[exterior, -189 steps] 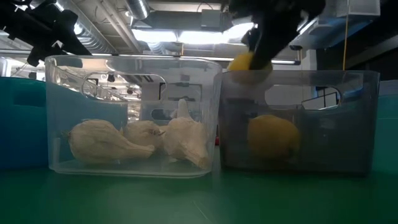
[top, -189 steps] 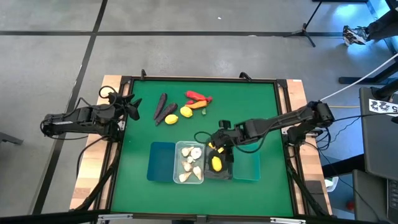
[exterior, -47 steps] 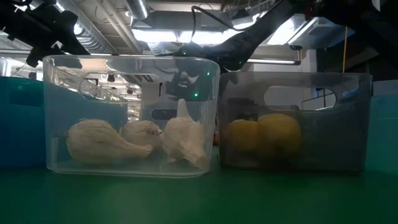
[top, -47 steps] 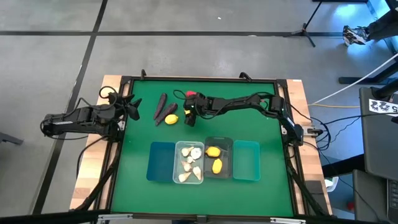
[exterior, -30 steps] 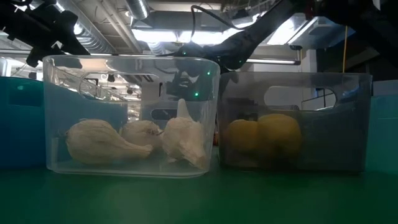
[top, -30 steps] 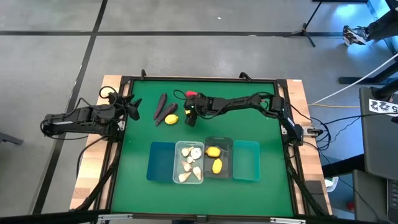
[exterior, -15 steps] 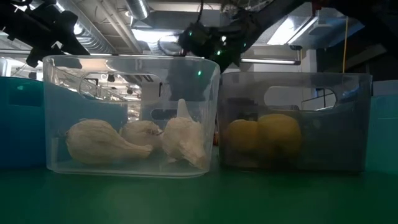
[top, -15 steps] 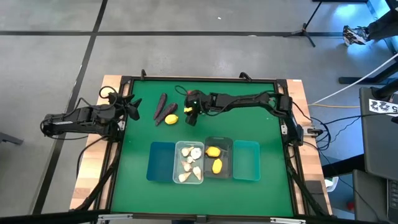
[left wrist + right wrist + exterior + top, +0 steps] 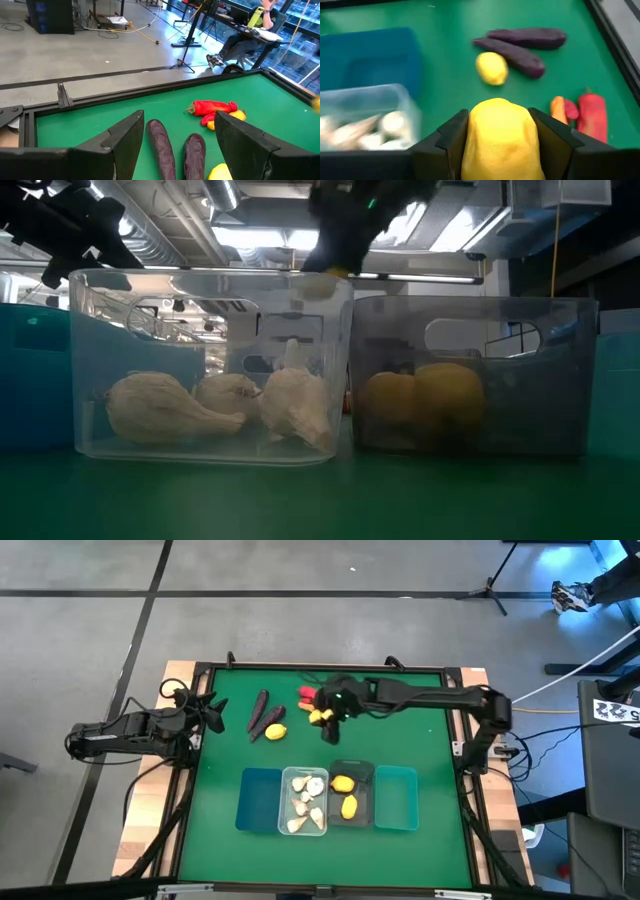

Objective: Sort produce into baskets
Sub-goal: Put the yellow lemon into the black bin

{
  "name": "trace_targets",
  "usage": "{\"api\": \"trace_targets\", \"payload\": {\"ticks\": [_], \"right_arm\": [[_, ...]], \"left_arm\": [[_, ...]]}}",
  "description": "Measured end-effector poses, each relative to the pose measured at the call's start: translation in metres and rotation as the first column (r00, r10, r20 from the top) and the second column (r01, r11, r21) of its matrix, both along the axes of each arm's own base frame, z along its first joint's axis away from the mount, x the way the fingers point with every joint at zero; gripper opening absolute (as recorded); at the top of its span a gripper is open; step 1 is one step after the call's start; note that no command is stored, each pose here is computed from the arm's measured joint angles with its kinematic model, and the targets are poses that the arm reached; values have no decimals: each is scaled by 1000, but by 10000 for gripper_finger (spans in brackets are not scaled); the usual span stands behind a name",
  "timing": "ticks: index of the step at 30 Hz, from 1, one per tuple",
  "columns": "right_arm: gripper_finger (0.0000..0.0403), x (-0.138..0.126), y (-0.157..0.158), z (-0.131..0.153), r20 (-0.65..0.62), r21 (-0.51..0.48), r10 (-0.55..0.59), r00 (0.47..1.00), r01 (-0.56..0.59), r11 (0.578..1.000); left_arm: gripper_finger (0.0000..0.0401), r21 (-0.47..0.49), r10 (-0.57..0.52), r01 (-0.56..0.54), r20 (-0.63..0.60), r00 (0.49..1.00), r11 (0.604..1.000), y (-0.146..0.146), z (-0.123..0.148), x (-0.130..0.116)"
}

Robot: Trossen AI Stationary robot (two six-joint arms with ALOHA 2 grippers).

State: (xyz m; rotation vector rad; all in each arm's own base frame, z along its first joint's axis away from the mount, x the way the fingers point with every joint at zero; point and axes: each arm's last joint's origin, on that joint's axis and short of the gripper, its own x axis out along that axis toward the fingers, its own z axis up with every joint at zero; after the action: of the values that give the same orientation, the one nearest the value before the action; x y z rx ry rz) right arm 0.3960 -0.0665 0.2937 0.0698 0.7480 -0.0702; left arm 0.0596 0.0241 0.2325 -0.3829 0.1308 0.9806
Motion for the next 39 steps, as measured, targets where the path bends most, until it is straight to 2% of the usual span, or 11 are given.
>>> {"api": "trace_targets", "payload": {"ticks": [5, 11, 17, 22, 27, 34, 39], "right_arm": [[181, -31, 34, 36, -15, -14, 68, 998, -68, 998], [181, -60, 86, 56, -62, -23, 135, 989, -136, 990], [181, -78, 142, 52, -143, -16, 185, 972, -189, 982], [189, -85, 174, 29, -146, -46, 133, 980, -141, 989], [191, -87, 175, -4, -161, -89, 56, 985, -71, 994], [193, -80, 150, -43, -176, 42, 64, 982, -57, 997], [192, -88, 128, -70, -266, 22, -29, 964, 36, 999]], "left_arm": [[237, 0, -1, 1, -1, 1000, 1000, 0, 0, 0], [237, -1, 0, 0, 0, 1000, 1000, 0, 0, 0], [237, -2, 1, -1, 1, 1000, 1000, 0, 0, 0], [237, -2, 1, -1, 2, 1000, 1000, 0, 0, 0], [237, -1, 1, -1, 2, 1000, 1000, 0, 0, 0], [237, -2, 2, -2, 2, 1000, 1000, 0, 0, 0], [237, -2, 1, -1, 2, 1000, 1000, 0, 0, 0]]}}
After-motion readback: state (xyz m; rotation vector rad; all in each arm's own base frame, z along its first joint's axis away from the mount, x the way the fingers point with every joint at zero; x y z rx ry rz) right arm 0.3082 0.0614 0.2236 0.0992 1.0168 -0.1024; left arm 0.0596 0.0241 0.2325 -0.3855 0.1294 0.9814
